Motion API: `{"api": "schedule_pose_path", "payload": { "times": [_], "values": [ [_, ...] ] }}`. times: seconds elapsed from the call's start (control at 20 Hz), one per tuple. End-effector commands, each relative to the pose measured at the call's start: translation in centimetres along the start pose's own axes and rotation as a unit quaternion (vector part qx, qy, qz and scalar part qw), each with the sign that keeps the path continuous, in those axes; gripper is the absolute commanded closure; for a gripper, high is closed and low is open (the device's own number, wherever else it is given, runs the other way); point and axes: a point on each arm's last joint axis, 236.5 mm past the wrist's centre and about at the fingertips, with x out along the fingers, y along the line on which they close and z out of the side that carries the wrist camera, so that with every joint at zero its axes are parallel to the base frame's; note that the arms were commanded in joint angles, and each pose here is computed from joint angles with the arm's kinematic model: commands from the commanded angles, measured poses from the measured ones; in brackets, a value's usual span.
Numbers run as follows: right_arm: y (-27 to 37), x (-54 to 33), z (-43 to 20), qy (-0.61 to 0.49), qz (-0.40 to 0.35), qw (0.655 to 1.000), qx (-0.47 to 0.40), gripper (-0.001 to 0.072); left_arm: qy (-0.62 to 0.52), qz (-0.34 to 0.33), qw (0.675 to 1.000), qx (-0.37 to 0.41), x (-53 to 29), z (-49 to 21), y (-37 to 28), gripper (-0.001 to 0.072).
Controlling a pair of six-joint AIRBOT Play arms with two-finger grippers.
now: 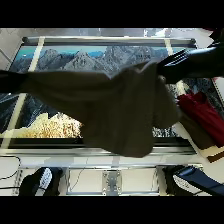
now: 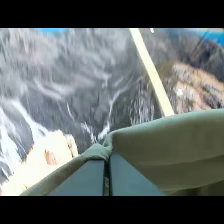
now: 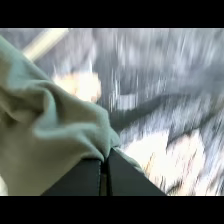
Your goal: Fold the shirts.
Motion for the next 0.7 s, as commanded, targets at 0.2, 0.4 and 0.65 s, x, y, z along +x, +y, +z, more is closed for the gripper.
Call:
{"api": "schedule_pose_path", "payload": {
  "times": [0.2, 0.4, 0.65],
  "values": [
    [-8.2, 23.5, -10.7, 0.2, -0.003, 0.97, 0.136, 0.066, 0.201, -0.003, 0.955, -0.218, 10.9, -21.8, 8.0, 0.07],
    [-9.8, 28.6, -14.4, 0.24, -0.012, 0.954, 0.181, 0.0269, 0.213, 0.034, 0.943, -0.254, 12.1, -26.4, 9.9, 0.0699],
    [-15.8, 20.7, -18.1, 0.345, -0.114, 0.923, 0.128, 0.0269, 0.207, 0.043, 0.945, -0.251, 12.1, -26.2, 10.4, 0.0699]
  ]
}}
